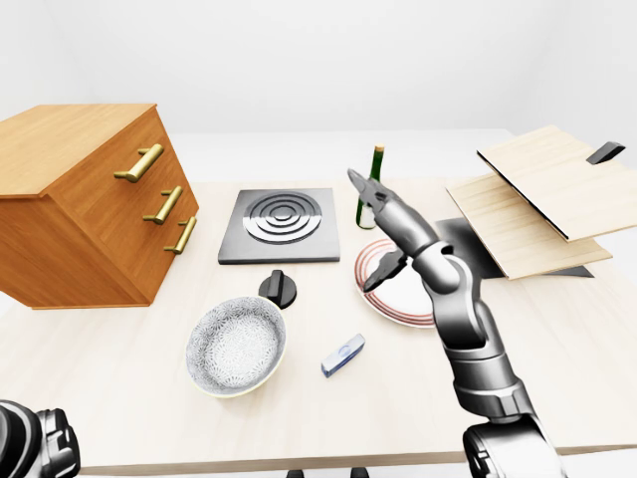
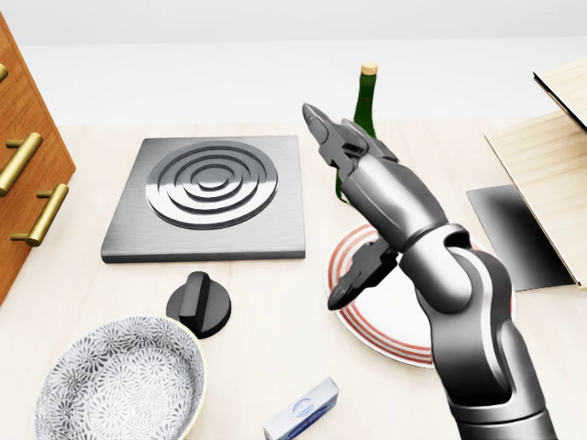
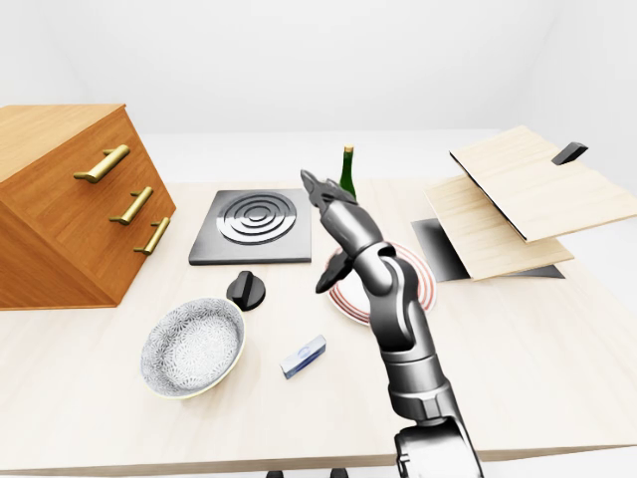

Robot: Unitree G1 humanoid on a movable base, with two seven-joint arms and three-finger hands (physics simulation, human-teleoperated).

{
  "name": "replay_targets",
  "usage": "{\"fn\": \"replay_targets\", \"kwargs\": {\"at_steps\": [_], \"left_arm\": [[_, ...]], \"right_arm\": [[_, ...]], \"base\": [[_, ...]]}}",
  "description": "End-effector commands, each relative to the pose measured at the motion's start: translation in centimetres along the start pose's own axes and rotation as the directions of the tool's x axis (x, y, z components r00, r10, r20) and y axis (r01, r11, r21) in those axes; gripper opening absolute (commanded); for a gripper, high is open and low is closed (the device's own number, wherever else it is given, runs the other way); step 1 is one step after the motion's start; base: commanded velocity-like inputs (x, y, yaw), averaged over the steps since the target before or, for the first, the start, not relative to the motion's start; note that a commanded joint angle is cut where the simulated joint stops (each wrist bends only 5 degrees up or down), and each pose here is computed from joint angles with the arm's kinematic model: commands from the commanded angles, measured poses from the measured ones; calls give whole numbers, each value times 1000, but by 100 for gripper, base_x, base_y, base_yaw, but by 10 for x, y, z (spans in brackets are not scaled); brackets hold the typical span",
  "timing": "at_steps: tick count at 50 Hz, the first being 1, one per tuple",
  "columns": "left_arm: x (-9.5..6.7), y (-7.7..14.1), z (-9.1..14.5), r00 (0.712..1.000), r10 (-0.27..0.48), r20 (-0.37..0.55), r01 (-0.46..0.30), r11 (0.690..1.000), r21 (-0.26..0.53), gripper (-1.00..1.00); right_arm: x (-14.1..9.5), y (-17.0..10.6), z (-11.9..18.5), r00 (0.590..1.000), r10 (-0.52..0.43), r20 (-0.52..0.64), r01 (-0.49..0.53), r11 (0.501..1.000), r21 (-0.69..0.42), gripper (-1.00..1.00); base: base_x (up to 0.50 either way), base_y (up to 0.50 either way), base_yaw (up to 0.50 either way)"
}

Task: Pick up the akita bowl and put it on the plate.

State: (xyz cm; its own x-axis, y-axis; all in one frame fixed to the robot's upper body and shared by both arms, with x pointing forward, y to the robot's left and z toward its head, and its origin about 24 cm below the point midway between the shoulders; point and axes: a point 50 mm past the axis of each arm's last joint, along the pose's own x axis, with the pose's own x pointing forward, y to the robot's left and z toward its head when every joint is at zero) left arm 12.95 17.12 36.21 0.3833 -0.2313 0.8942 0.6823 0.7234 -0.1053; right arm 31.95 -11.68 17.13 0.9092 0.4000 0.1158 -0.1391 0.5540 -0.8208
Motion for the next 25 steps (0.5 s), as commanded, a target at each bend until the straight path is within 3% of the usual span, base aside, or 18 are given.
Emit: {"fn": "replay_targets", "kwargs": {"at_steps": [1, 22, 25], "left_arm": [[-1, 2, -1, 1000, 14, 6, -14, 1000, 3, 100], [-1, 3, -1, 1000, 15, 6, -15, 1000, -2, 100], [0, 2, -1, 1000, 11, 4, -11, 1000, -5, 100]], "right_arm": [[2, 10, -15, 977, 129, -168, -159, 971, -181, 100], [10, 37, 10, 966, 195, -172, -235, 937, -258, 100], [12, 37, 28, 971, 193, -143, -229, 923, -308, 100]], "base": [[0, 0, 0], [0, 0, 0], [0, 0, 0]]}}
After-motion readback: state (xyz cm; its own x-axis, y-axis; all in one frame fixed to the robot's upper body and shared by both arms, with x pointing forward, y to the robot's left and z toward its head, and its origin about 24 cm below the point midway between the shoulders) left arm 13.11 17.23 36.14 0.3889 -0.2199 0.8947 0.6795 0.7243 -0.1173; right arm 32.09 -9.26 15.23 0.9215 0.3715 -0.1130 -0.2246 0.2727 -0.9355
